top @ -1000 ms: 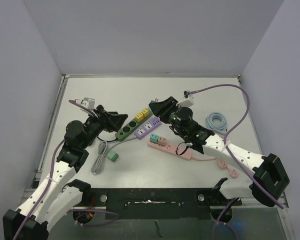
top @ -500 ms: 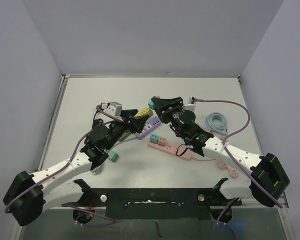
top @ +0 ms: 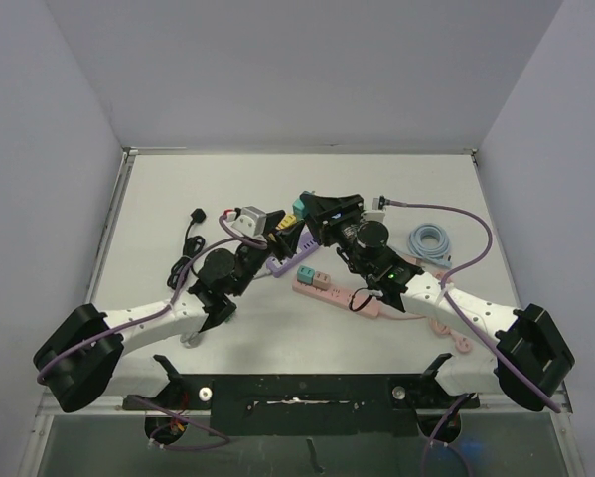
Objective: Insert the plug
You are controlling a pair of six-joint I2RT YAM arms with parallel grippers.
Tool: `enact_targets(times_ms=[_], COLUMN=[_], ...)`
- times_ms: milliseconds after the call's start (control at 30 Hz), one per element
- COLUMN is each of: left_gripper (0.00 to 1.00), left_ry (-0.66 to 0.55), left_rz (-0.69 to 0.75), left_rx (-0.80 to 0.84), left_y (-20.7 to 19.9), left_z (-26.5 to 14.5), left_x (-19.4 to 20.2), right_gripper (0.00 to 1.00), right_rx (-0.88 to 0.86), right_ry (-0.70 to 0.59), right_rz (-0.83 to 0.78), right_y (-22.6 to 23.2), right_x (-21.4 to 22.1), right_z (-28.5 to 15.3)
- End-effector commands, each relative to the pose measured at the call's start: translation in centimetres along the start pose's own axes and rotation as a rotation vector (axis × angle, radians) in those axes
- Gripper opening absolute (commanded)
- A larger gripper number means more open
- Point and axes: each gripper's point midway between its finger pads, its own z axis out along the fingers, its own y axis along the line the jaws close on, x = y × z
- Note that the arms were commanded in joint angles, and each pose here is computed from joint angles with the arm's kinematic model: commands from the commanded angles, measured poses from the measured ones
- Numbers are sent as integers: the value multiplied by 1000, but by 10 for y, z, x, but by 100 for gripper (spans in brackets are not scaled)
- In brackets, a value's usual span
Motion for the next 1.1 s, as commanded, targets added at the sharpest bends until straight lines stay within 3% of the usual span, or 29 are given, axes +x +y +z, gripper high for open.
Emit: enact_targets(times_ms=[0, 367, 567, 767, 933, 1067], left_gripper=[50, 52, 34, 41, 41, 29], left_ry=[-198, -155, -100, -47, -25, -20], left_rz=[23, 41, 54, 11, -3, -6], left_rx=[-18, -3, -36, -20, -3, -9], left_y=[-4, -11, -5, -6, -9, -8], left_z=[18, 38, 42, 35, 35, 37], left_x=[-58, -50, -36, -18, -11, -11], right_gripper=[47, 47, 47, 49, 50, 50], right_rx=[-107, -80, -71, -75, -90, -93], right_ry=[11, 31, 32, 17, 24, 31], right_rz=[51, 47, 49, 46, 48, 42], right_y=[32, 21, 17, 17, 20, 20], right_x=[1, 5, 5, -1, -1, 0], right_z=[-8, -4, -5, -8, -9, -9])
